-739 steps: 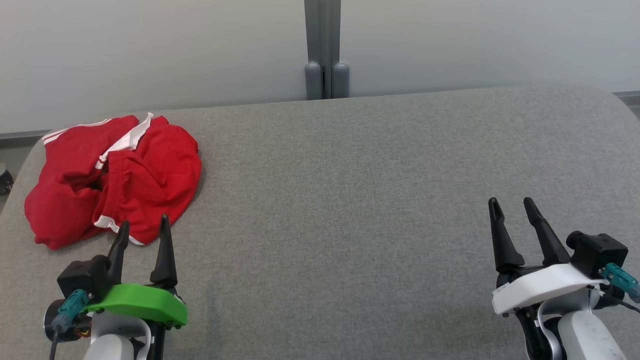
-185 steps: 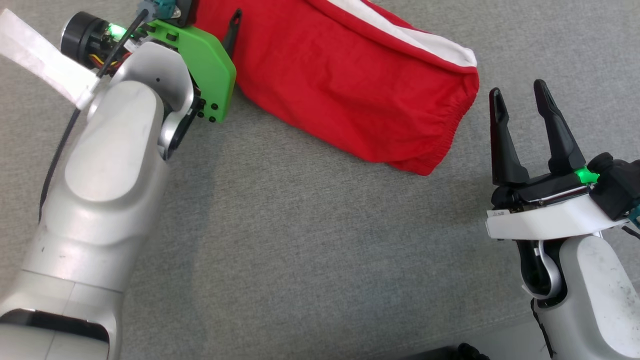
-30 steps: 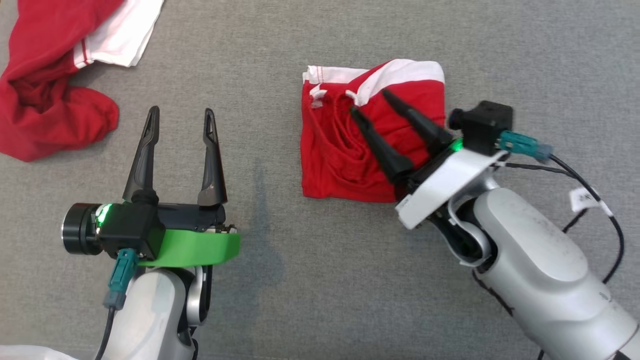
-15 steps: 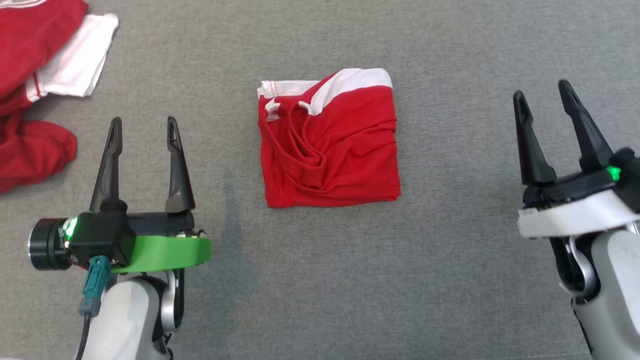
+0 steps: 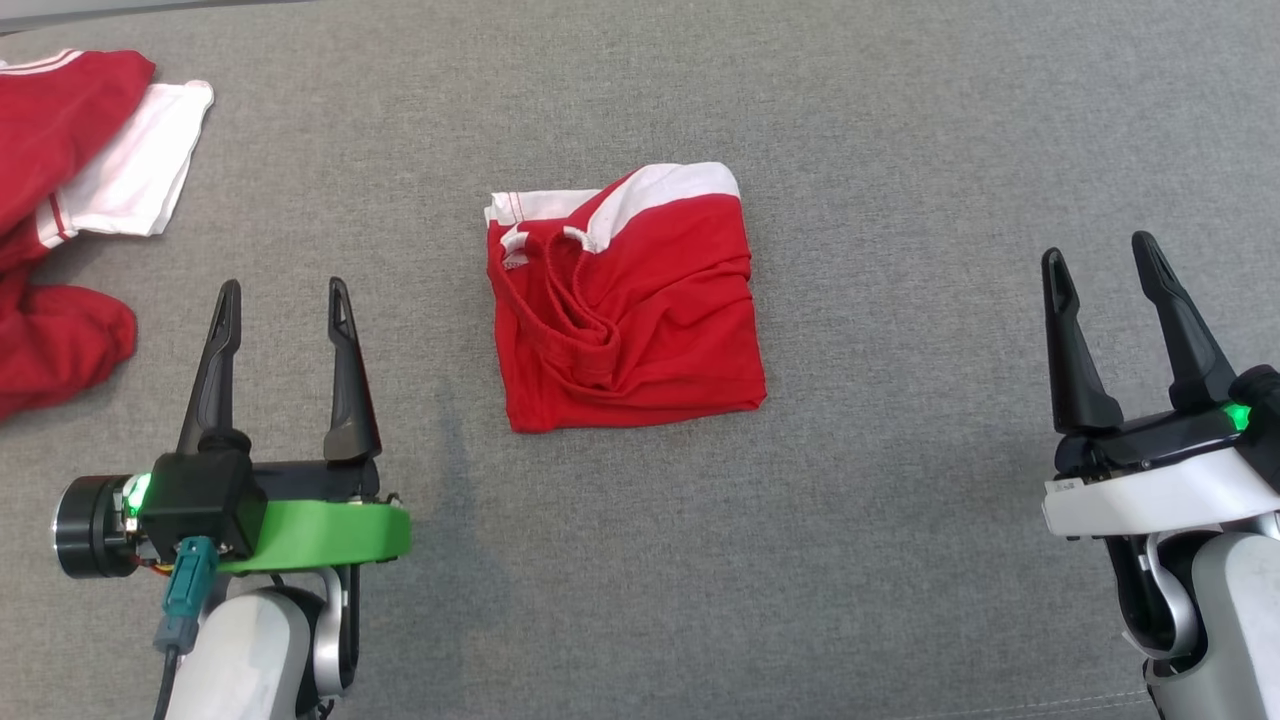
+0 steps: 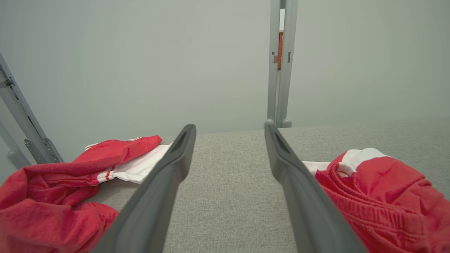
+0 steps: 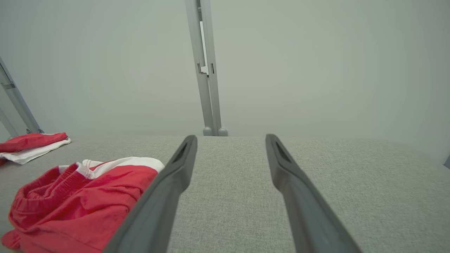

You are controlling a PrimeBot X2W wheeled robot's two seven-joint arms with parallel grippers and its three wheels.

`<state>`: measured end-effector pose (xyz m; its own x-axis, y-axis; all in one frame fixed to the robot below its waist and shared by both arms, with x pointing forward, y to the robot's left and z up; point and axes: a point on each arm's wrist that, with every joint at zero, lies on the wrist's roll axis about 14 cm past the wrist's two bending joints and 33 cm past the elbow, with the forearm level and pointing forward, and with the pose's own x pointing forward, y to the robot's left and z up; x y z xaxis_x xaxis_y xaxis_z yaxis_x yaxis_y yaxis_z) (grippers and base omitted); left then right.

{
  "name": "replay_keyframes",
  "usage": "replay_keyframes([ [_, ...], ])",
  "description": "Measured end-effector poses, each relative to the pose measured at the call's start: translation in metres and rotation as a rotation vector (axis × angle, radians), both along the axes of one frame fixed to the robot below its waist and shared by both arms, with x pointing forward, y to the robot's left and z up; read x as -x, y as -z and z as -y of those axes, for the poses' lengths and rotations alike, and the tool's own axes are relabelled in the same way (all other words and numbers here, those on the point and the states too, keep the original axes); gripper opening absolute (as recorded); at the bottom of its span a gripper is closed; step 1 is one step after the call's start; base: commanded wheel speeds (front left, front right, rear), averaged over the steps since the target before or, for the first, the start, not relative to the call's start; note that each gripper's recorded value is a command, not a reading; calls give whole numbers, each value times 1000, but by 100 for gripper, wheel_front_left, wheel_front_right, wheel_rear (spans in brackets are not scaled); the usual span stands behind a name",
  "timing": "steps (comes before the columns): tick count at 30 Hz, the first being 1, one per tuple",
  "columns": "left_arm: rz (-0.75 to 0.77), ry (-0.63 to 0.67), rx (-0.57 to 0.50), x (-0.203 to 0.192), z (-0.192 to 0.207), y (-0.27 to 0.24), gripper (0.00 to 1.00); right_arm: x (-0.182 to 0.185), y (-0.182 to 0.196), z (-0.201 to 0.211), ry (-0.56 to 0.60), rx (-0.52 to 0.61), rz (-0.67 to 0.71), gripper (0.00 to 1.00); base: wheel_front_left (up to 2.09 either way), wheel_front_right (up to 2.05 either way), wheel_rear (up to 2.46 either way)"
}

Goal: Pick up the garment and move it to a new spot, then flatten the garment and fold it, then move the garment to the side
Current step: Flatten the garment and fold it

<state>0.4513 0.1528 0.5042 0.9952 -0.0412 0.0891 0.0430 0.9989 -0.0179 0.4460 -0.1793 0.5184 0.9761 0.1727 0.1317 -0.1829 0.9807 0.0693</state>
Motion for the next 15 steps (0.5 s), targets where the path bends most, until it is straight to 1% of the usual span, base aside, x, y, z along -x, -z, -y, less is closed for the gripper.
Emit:
replay_keyframes([
  [9,-10,5,0,-1,1,4,100,0,4,1,5,5,-22,100,0,0,0],
  [10,-10,6,1,-1,2,4,100,0,6,1,3,10,-33,40,0,0,0],
  [11,-10,6,1,-2,2,4,100,-1,10,-2,-5,13,-47,0,0,0,0],
  [13,-9,10,2,-3,3,5,100,-4,18,-12,-36,14,-78,0,0,0,0],
  [15,-3,13,3,-6,4,3,100,-10,23,-31,-89,4,-97,0,0,0,0],
])
